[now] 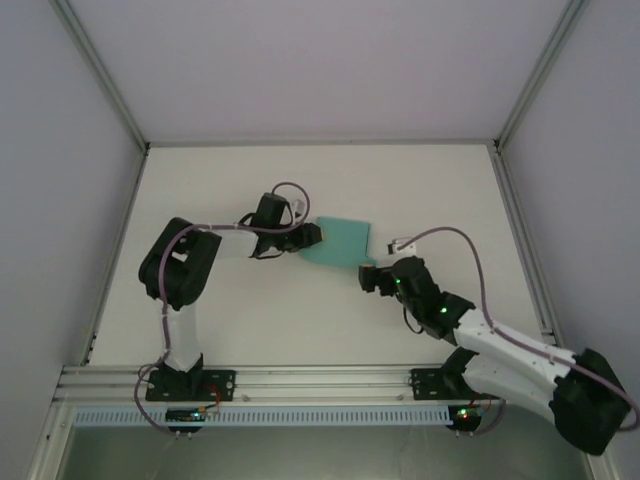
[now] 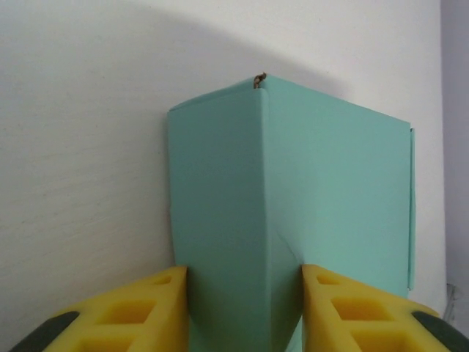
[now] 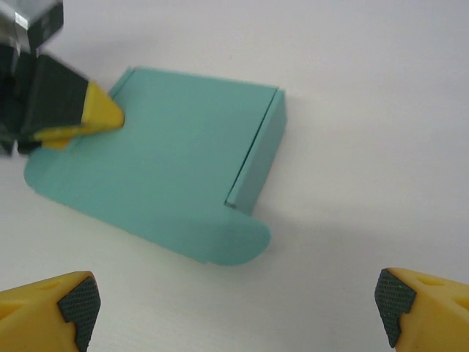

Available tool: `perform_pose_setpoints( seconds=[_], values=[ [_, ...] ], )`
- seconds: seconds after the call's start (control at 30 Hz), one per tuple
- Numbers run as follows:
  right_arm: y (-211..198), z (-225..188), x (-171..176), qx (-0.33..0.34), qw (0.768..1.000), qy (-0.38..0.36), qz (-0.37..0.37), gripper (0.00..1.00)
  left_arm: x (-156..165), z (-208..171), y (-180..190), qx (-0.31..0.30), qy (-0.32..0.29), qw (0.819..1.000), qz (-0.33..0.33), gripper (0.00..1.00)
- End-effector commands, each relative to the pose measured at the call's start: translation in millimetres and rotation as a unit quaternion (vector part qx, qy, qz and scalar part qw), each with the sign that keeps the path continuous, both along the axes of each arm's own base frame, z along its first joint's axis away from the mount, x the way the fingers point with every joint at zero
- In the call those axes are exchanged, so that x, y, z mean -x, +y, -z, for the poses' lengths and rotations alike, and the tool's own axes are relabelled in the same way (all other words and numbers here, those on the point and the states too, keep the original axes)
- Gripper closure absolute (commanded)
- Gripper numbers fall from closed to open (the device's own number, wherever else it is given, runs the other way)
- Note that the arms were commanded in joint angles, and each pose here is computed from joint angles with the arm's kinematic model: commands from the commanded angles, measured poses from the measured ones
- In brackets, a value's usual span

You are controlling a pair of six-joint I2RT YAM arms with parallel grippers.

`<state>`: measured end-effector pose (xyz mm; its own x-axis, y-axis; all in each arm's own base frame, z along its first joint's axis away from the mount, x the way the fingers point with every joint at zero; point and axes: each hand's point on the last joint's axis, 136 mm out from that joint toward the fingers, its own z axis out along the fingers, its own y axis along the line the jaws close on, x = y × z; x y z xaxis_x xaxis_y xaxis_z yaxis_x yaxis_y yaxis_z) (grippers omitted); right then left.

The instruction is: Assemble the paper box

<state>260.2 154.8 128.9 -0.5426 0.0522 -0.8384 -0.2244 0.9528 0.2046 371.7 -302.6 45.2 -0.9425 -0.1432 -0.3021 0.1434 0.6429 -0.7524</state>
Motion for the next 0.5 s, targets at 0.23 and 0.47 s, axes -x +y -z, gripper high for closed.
perform_pose_setpoints(
  seconds=[0.23, 0.47],
  values=[
    [-3.4, -20.3, -26.7, -0.112, 0.986, 0.120, -0.002, 0.01, 31.1, 22.7, 23.2, 0.056, 0.071, 0.995, -0.030, 0.72],
    [25.8, -4.4, -63.8, -0.182, 0.961, 0.208, -0.030, 0.01, 36.0, 32.3, 37.9, 0.089, 0.087, 0.991, -0.047, 0.78]
  ],
)
